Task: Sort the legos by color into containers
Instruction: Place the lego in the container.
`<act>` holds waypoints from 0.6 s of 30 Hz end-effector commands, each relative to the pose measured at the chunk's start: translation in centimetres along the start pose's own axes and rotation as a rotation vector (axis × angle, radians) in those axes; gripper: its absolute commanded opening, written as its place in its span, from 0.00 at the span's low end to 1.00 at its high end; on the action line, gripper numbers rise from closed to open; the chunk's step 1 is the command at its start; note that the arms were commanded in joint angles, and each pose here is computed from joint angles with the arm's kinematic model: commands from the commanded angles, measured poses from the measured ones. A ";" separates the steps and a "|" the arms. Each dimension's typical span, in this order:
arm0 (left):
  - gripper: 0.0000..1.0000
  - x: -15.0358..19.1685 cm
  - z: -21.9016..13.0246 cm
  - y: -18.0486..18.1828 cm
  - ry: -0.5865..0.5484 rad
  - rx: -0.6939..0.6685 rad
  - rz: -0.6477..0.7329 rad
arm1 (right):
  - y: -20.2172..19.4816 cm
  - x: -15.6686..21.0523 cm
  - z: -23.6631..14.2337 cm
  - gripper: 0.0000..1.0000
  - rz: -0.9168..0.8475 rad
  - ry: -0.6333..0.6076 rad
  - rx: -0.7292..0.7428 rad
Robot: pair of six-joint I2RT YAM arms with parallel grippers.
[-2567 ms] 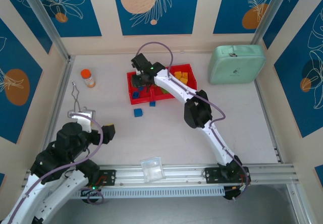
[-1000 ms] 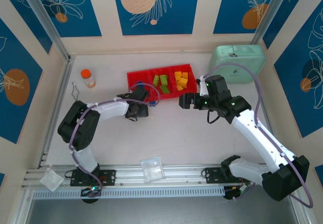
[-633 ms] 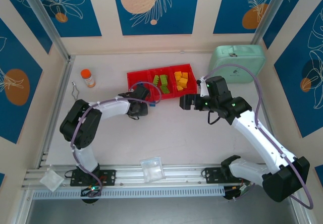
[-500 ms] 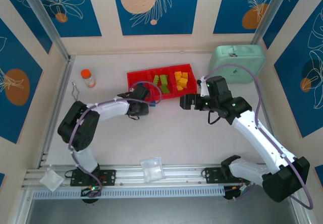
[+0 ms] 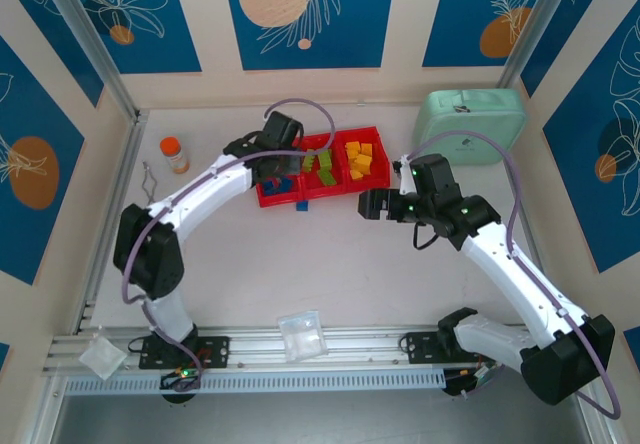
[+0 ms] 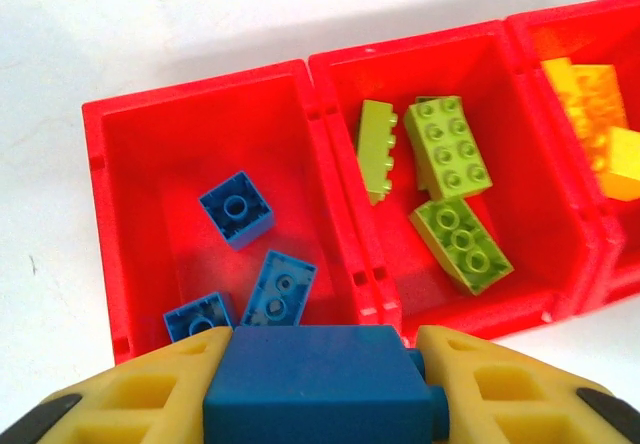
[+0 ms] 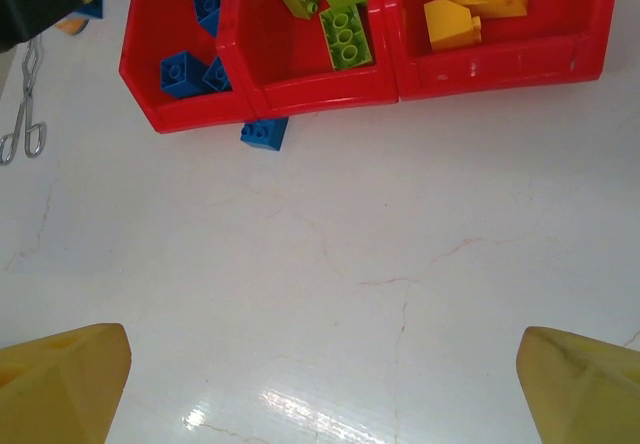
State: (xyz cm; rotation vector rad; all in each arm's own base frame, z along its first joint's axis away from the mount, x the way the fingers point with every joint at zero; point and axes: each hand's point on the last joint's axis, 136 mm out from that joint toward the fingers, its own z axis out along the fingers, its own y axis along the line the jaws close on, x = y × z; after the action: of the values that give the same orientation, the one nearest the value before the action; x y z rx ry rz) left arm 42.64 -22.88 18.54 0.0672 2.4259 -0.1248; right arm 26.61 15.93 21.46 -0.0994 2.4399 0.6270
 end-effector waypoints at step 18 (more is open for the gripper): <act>0.86 -0.6 0.8 3.8 -0.009 0.001 -0.033 | 2.5 4.1 5.8 0.96 0.052 0.227 -0.040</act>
State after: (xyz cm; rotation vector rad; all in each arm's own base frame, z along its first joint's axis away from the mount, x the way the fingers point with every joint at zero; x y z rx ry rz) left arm 44.29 -18.88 14.52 0.0129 2.5058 -0.0519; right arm 25.52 19.21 16.20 -0.0970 2.6392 0.6750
